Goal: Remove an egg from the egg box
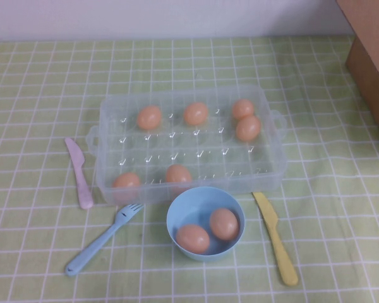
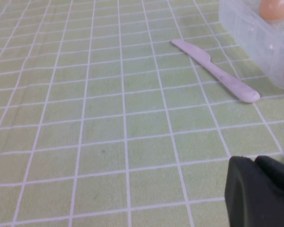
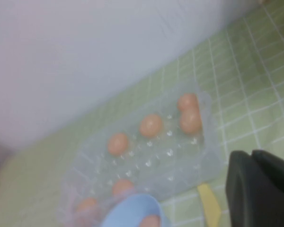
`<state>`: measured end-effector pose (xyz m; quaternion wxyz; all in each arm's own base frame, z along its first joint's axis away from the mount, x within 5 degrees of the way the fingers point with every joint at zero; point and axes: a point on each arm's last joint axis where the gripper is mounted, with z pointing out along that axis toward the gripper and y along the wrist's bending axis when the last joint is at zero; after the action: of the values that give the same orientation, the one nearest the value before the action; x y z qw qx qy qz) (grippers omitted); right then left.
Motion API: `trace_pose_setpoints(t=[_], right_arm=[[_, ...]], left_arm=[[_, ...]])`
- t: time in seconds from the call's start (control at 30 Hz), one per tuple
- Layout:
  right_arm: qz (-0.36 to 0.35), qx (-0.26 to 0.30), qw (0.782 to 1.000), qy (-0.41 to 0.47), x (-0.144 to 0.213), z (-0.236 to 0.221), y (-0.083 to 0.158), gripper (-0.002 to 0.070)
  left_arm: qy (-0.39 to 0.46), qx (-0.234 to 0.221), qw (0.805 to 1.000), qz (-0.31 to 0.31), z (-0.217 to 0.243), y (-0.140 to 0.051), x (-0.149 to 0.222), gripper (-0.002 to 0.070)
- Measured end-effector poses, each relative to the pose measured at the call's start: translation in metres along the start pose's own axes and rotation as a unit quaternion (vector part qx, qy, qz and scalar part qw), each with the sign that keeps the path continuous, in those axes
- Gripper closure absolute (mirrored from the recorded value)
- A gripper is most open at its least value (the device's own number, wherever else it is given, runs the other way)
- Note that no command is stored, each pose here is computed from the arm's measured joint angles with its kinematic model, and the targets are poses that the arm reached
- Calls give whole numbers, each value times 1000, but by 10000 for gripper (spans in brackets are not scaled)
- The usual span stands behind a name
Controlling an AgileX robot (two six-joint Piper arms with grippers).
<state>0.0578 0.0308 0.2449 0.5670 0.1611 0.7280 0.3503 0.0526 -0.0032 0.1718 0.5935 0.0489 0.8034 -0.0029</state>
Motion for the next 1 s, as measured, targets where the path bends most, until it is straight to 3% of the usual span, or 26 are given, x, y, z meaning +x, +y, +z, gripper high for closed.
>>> trace_pose_setpoints(t=[0.13,0.27,0.6,0.77,1.0], right_arm=[[-82,34,994,69,-32,16,23,694],[-117,59,982,134,-62,43,38,694],[-173,53,940,289,-126,135,62,694],[-198,49,905,373,-131,186,68,694],[-258,74,846,461,-104,257,83,694]], left_arm=[[0,0,1000,0,0,0,0,679],[0,0,1000,0,0,0,0,679],[0,0,1000,0,0,0,0,679],[0,0,1000,0,0,0,0,679],[0,0,1000,0,0,0,0,680]])
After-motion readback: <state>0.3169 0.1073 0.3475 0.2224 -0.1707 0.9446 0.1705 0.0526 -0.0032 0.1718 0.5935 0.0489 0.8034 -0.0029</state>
